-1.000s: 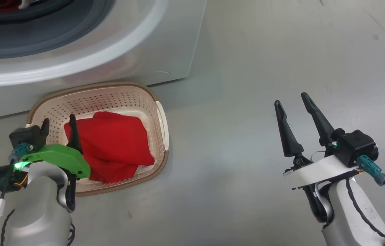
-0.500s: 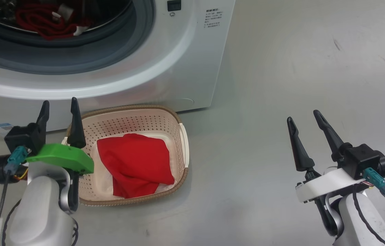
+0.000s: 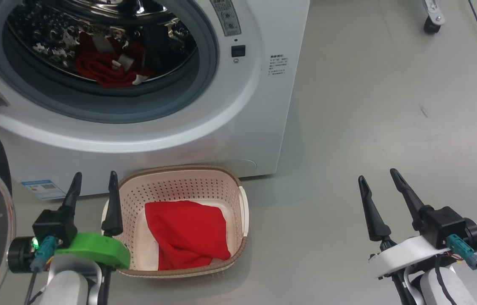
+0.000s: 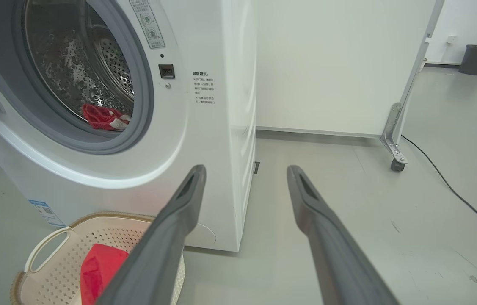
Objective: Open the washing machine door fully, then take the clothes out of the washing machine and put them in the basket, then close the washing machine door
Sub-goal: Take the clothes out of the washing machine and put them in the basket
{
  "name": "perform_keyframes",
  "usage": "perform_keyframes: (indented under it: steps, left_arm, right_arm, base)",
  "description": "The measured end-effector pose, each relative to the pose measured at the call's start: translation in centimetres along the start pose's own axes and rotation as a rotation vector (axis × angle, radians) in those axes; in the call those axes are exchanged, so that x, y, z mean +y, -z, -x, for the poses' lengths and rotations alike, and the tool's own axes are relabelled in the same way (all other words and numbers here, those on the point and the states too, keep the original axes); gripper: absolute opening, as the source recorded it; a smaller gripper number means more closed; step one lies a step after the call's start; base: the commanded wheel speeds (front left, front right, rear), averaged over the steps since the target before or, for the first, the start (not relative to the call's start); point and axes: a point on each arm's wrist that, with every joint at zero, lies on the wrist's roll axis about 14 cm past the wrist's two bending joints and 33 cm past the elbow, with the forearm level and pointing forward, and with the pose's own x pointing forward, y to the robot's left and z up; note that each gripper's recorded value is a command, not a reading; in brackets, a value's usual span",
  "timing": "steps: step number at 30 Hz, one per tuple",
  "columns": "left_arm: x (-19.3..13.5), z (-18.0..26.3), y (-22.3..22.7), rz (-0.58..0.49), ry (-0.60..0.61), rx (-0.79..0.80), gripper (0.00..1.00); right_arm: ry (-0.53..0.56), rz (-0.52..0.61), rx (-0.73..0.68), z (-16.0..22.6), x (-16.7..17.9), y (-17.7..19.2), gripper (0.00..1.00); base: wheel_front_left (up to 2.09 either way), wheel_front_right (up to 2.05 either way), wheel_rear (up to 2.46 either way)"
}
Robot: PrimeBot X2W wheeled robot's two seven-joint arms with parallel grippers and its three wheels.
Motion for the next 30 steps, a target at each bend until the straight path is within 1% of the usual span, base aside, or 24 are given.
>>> perform_keyframes:
  steps: [3, 11, 18, 30]
  left_arm:
    - [-0.3, 1.3, -0.4, -0.015, 0.011, -0.01, 1.0]
    - [-0.8, 4.4, -1.3, -0.014, 0.021, -0.043, 1.0]
    - [-1.1, 5.8, -1.6, -0.011, 0.027, -0.057, 1.0]
    - [-1.5, 6.8, -2.1, -0.005, 0.028, -0.077, 1.0]
  right_arm:
    - [-0.003, -0.002, -0.005, 0.7, 0.3, -0.2, 1.0]
    - [-0.014, -0.005, -0.024, 2.3, 1.3, -0.8, 1.0]
    - [-0.022, -0.012, -0.023, 3.3, 1.9, -0.7, 1.0]
    - [-0.022, -0.015, -0.031, 3.5, 2.1, -1.0, 1.0]
  base:
    - [0.0, 0.0, 0.0]
    - [0.0, 0.0, 0.0]
    - [0.0, 0.0, 0.0]
    - [0.0, 0.0, 0.0]
